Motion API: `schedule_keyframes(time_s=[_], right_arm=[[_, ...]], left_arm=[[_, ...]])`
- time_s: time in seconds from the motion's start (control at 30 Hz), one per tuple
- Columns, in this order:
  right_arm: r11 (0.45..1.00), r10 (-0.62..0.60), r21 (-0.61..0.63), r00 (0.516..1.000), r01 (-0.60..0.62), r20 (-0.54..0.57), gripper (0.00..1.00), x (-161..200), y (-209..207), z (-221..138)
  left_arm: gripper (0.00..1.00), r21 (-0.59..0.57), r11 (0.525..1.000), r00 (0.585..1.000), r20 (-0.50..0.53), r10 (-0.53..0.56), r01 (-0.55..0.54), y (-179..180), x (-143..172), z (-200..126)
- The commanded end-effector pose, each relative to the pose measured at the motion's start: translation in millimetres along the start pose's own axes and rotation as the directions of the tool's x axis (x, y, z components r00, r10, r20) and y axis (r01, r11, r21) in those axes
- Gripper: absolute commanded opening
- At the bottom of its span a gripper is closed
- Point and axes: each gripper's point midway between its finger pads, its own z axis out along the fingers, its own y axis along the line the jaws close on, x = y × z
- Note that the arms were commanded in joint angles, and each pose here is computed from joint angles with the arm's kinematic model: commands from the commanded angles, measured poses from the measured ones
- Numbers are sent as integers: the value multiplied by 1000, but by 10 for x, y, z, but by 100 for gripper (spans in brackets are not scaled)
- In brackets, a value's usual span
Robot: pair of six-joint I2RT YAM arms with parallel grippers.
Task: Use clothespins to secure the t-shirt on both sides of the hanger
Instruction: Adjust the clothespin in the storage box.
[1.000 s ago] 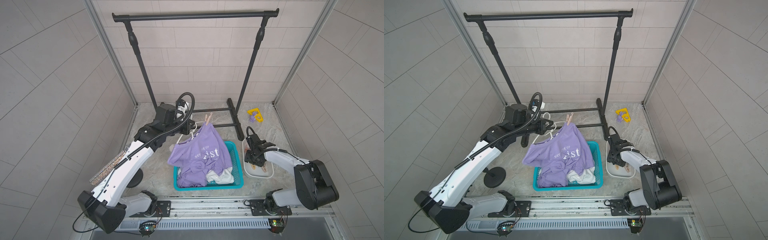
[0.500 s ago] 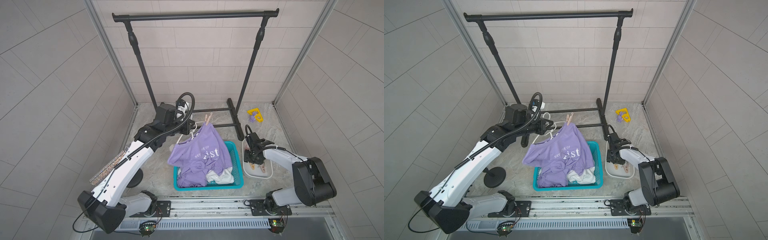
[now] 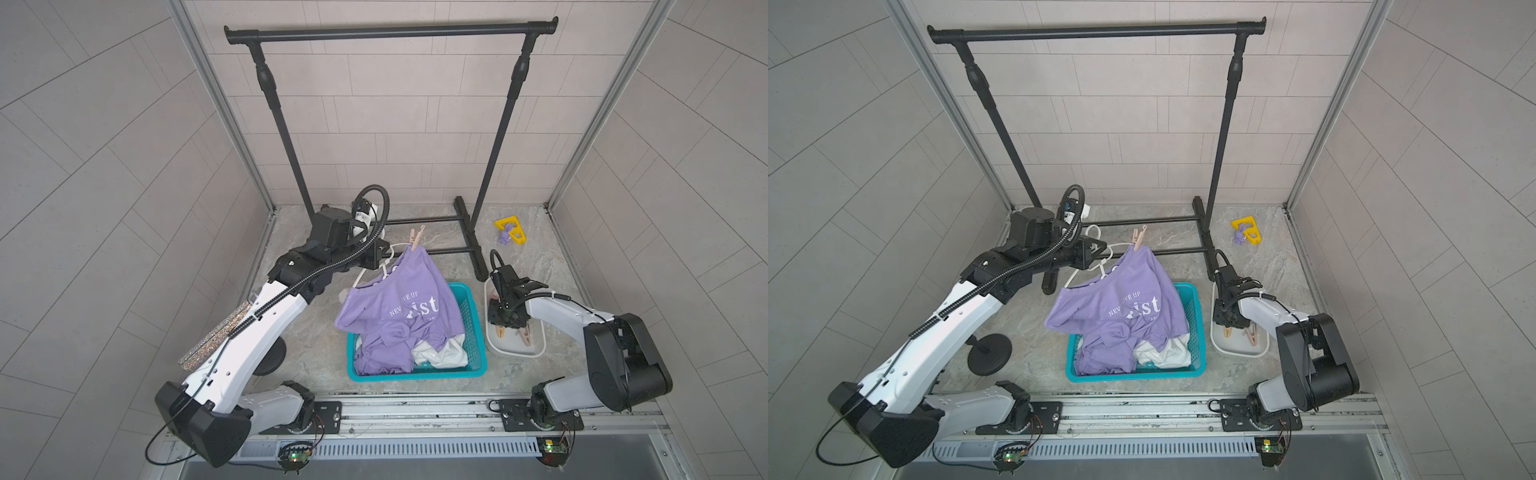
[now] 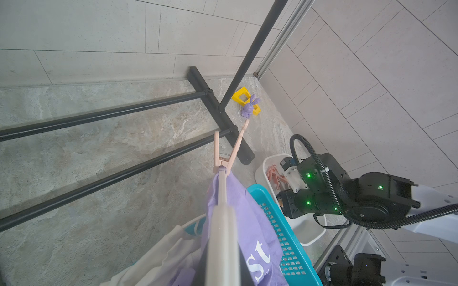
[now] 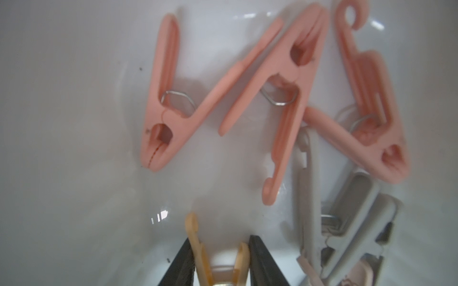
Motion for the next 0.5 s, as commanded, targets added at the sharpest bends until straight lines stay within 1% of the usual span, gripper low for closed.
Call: schedule_keyframes(time_s=[0.0, 0.13, 0.37, 0.47], right_arm=[[997, -13, 70, 996, 18, -84, 32, 235, -140, 102], [998, -12, 64, 998, 16, -67, 29, 185, -118, 91], [995, -46, 82, 999, 48, -18, 29, -56, -81, 35], [994, -69, 83, 997, 70, -20, 30, -128, -46, 51]], left_arm=[[0, 13, 999, 998, 43, 35, -36, -84, -86, -135], [0, 12, 999, 998, 48, 38, -39, -91, -93, -158], [0, 12, 999, 998, 50, 42, -43, -93, -101, -162], [0, 10, 999, 998, 48, 43, -44, -91, -97, -163]])
